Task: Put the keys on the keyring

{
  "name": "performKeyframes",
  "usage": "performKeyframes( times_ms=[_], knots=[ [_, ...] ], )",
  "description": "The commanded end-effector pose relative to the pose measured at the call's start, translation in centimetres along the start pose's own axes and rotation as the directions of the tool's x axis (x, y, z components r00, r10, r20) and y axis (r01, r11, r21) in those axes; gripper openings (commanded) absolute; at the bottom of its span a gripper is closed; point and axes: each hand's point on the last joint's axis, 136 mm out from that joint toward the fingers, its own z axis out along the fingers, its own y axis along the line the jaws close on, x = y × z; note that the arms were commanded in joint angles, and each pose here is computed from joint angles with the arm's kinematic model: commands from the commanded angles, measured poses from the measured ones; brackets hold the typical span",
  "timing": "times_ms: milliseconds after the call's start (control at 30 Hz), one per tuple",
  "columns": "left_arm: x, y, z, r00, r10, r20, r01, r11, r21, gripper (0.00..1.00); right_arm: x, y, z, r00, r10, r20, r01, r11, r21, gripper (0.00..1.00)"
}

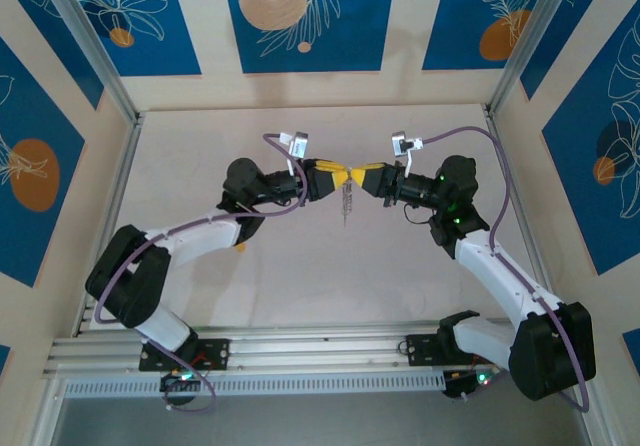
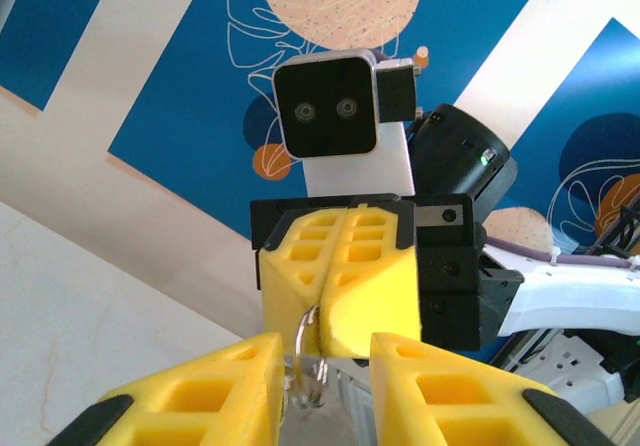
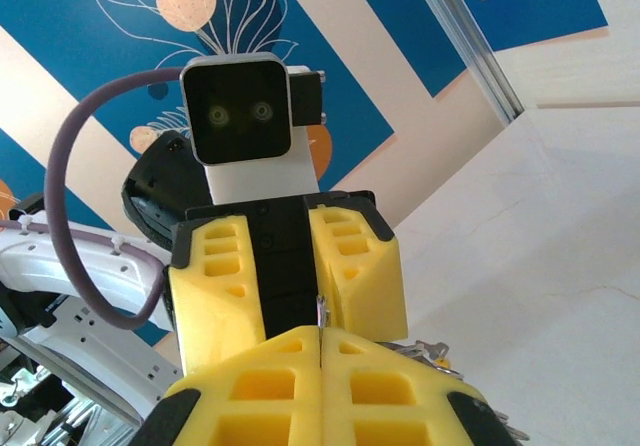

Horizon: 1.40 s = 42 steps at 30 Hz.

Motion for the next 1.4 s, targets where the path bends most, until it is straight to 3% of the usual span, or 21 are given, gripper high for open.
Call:
performKeyframes(
  times_ms=[0, 600, 1367],
  knots=[
    [-0.51, -0.75, -0.06, 1.000, 0.019, 0.024, -0.020, 0.998, 0.053, 0.28, -1.39, 0.93, -0.24, 0.998, -0.045, 0.042, 0.045, 0.999, -0.011, 0.00],
    [-0.33, -0.46, -0.24, 0.999, 0.003, 0.053, -0.007, 0.998, 0.062, 0.13, -1.56, 0.61, -0.33, 0.998, -0.043, 0.053, 0.043, 0.999, 0.003, 0.00],
    [-0.45, -0.47, 0.29, 0.998, -0.011, 0.067, 0.005, 0.996, 0.091, 0.18, -1.40, 0.84, -0.17, 0.998, -0.043, 0.042, 0.043, 0.999, -0.012, 0.00]
  ],
)
